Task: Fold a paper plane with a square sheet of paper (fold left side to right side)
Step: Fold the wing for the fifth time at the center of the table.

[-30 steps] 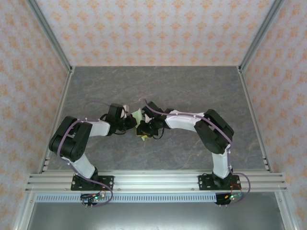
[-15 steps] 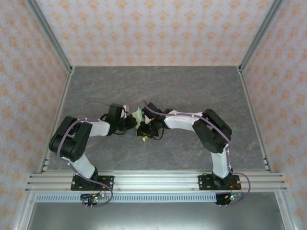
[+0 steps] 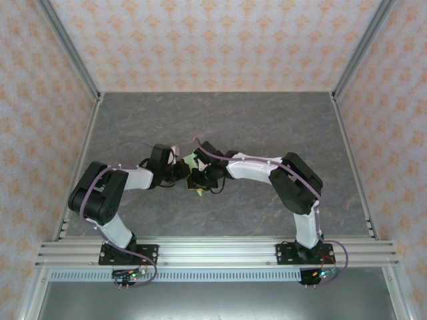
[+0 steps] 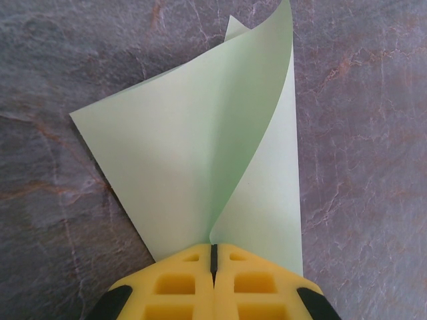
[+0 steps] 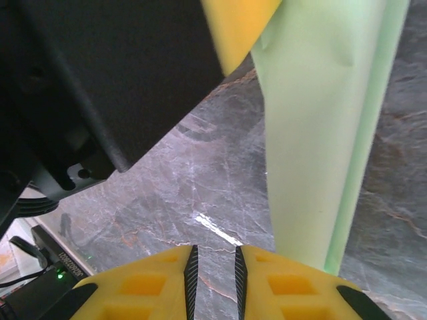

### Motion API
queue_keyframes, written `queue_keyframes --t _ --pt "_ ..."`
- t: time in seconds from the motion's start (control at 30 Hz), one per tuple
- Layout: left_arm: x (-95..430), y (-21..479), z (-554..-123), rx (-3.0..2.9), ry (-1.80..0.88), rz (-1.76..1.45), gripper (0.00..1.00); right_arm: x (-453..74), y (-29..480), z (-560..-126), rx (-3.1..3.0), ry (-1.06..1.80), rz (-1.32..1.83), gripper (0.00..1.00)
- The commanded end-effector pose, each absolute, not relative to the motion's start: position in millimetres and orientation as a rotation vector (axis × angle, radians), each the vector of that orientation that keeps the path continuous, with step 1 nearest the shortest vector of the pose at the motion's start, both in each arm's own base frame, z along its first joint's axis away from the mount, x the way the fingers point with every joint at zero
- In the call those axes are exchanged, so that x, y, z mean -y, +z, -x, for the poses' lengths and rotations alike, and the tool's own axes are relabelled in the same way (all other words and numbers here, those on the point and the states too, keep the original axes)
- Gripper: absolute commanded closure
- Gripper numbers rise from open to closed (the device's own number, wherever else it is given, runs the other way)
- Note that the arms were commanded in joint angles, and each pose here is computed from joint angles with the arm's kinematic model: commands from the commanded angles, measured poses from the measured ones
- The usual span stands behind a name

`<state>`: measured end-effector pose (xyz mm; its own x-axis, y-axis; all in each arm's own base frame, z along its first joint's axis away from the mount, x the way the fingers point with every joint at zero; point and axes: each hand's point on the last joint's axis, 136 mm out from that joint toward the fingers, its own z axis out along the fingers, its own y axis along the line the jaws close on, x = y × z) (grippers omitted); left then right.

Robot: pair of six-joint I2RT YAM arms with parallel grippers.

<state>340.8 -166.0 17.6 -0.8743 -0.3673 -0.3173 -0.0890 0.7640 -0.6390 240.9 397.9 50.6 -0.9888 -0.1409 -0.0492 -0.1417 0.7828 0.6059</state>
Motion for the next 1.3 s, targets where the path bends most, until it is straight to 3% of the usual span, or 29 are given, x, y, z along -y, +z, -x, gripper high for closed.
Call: queue_keyframes --t 0.0,0.53,1.27 --pt "158 7 -327 -2.584 -0.844 0.370 1.00 -389 45 -242 -2.990 0.896 0.253 0.74" --pt "157 6 -327 -2.586 -0.844 0.371 1.00 -407 62 -237 -2.930 1.002 0.333 0.75" --pt "161 7 -326 -2.585 -0.876 0.370 1.00 -384 35 -238 -3.030 0.742 0.331 0.76"
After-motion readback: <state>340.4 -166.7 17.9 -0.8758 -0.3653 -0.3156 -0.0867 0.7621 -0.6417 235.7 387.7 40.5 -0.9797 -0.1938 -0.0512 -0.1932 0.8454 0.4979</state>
